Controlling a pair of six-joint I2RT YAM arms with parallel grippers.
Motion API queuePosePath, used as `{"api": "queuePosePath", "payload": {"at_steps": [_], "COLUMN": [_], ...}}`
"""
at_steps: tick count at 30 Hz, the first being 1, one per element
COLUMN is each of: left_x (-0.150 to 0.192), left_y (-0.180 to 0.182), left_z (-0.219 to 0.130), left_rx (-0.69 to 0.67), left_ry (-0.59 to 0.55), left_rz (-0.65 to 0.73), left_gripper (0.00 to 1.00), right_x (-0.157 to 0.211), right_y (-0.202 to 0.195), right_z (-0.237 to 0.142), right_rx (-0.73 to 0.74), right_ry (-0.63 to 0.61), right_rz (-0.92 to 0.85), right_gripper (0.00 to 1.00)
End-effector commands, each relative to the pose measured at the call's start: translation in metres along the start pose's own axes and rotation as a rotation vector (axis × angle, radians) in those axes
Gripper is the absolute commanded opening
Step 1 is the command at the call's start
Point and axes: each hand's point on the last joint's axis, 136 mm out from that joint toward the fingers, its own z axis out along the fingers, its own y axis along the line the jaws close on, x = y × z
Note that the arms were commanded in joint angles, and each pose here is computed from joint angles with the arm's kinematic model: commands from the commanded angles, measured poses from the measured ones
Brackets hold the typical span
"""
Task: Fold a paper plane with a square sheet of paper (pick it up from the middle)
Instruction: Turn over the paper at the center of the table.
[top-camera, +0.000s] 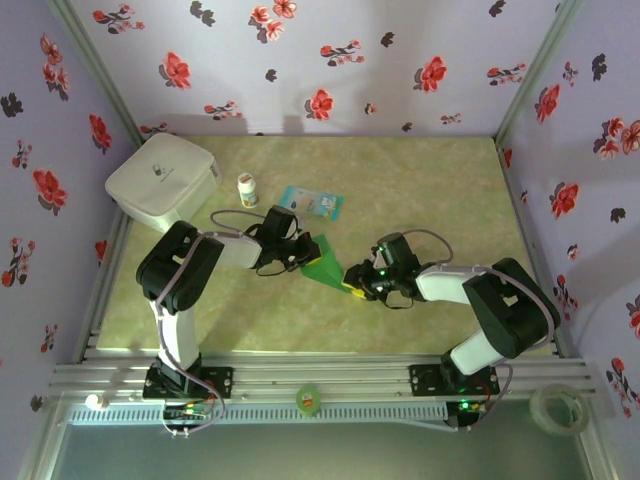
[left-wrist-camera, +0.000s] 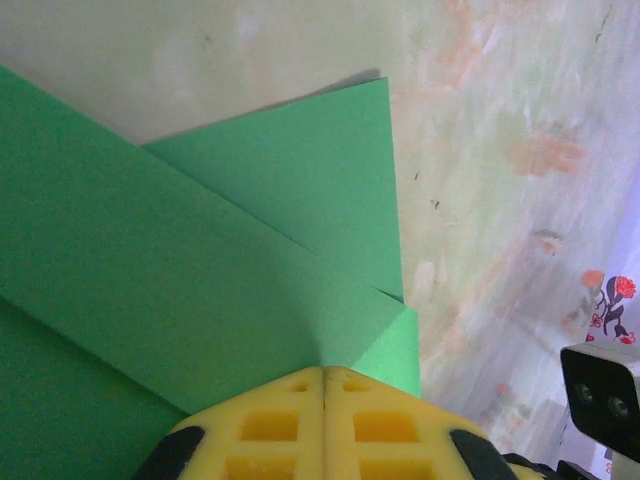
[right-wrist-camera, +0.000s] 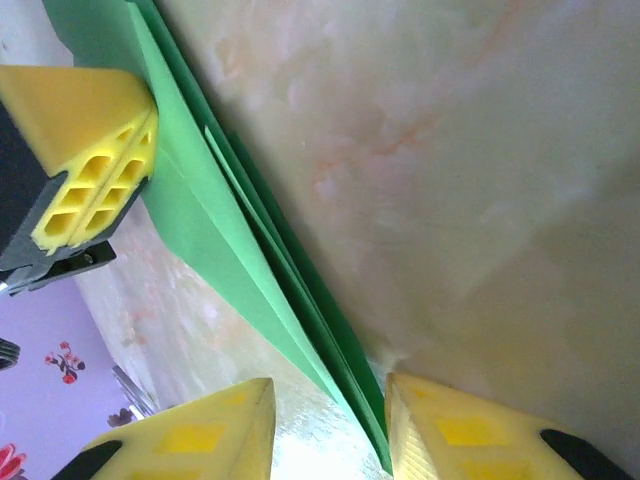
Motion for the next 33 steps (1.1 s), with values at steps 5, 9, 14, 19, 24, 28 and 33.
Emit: {"api": "queuePosePath", "payload": {"at_steps": [5,9,14,19,24,28,33], "left_x": [0.007,0.006,0.006,0.005,0.003,-0.006,-0.018], "left_y": [0.025,0.025,0.024,0.022,0.015,-0.015,-0.060], "left_z": [0.002,0.002,0.002,0.002,-0.002,-0.019,-0.055], "left_rx": [-0.068,-0.067,-0.066,-0.063,-0.057,-0.012,0.068], "left_ry": [0.023,0.022,0.021,0.021,0.021,0.000,-0.074], "left_rz": [-0.048,-0.047,-0.047,-0.042,-0.028,0.042,0.136], "left_gripper": [0.03,0.03,0.03,0.03,0.04,0.12,0.31], "right_x": [0.003,-0.002,-0.005,-0.007,-0.008,-0.005,-0.005], "right_y": [0.008,0.017,0.020,0.022,0.021,0.023,0.029], "right_z": [0.000,0.002,0.006,0.009,0.008,0.005,-0.017], "right_rx": [-0.034,-0.073,-0.087,-0.110,-0.098,-0.105,-0.063], "right_ry": [0.032,0.024,0.023,0.019,0.014,0.023,-0.024], "right_rz": [-0.011,-0.019,-0.031,-0.045,-0.074,-0.101,-0.186], "right_gripper": [0.32,0.28,0.27,0.25,0.15,0.08,0.06]}}
